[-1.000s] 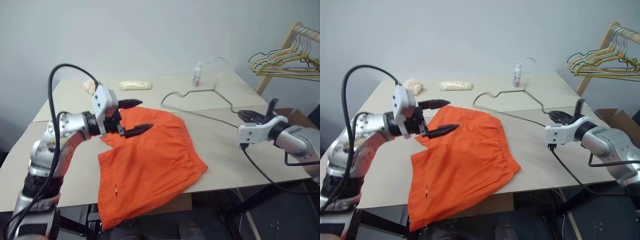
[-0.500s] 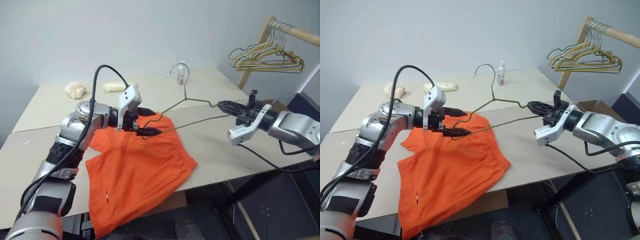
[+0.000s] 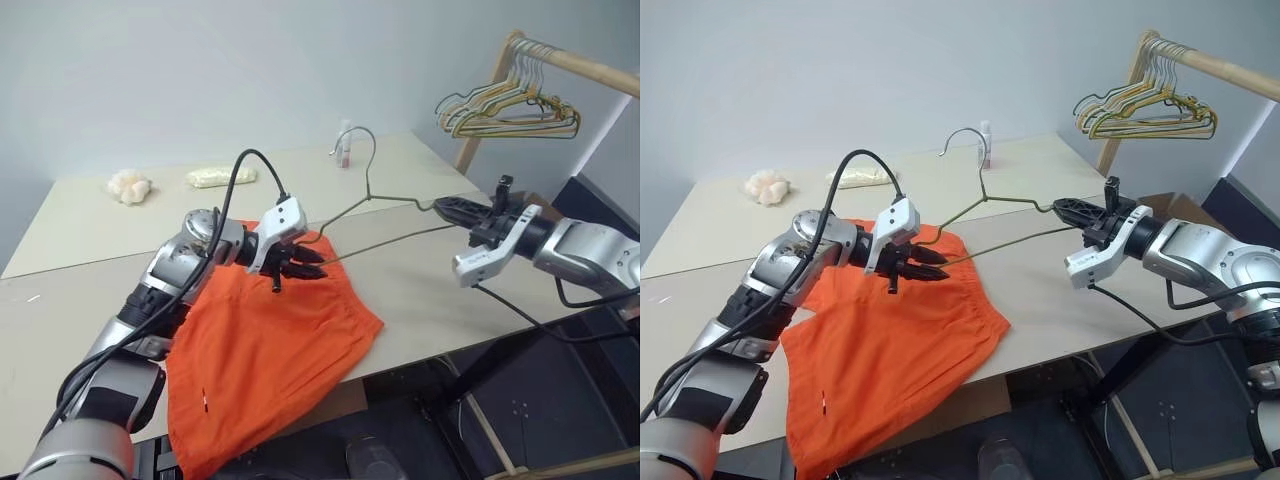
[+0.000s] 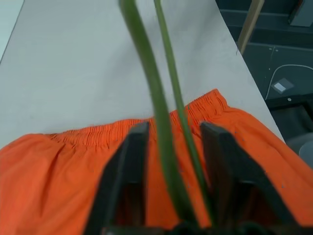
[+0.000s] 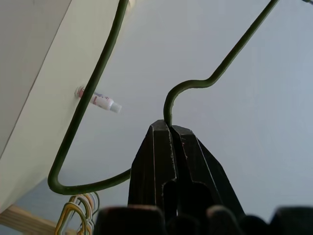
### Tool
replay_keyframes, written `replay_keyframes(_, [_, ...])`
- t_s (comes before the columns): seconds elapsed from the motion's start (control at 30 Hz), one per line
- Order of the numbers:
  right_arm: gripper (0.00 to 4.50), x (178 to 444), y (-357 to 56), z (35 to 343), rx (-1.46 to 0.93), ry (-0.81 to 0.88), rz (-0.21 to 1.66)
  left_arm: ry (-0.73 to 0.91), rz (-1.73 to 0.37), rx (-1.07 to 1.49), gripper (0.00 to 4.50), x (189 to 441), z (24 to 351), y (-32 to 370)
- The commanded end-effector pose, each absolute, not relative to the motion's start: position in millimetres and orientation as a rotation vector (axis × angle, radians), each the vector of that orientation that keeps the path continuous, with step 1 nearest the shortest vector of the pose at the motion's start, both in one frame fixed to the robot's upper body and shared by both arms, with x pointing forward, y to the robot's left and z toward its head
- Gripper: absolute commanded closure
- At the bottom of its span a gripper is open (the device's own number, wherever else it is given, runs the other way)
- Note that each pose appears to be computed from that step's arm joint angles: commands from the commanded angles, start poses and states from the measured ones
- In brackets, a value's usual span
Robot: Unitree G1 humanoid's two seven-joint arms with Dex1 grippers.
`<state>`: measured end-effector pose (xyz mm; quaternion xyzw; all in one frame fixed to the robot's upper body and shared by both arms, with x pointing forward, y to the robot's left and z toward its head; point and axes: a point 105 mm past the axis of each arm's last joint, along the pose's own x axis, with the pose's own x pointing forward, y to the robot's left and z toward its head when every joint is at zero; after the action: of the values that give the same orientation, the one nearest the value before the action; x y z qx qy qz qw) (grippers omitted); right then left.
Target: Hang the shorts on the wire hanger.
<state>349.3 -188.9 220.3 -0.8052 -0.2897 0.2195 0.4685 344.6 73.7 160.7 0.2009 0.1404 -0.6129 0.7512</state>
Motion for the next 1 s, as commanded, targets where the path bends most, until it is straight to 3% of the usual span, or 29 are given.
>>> replay_keyframes(0.03, [4.50,348,-184,246,-1.953,-0.779,0.449,0.255,-1.289,0.440,4.31,352,177,78])
replay_keyframes(0.13, [4.50,347,-183,246,-1.928,-0.776,0.466,0.260,-1.266,0.439,4.49,353,177,80])
replay_keyframes(0.23, [3.77,340,-181,241,-1.846,-0.752,0.560,0.258,-1.239,0.450,4.50,355,178,84])
replay_keyframes(0.4, [1.97,321,-181,236,-1.608,-0.649,0.786,0.251,-1.213,0.549,4.50,355,176,99])
replay_keyframes(0.57, [0.20,329,-178,251,-1.236,-0.355,0.898,0.225,-1.219,0.670,4.50,351,171,104])
replay_keyframes(0.7, [0.05,338,-176,245,-1.001,0.032,1.076,0.188,-1.253,0.685,4.50,343,170,97])
replay_keyframes(0.8, [0.05,343,-179,224,-1.013,0.267,1.143,0.173,-1.264,0.677,4.50,340,172,94])
replay_keyframes(1.0, [0.05,354,-174,203,-0.983,0.476,1.180,0.158,-1.267,0.678,4.50,340,174,94])
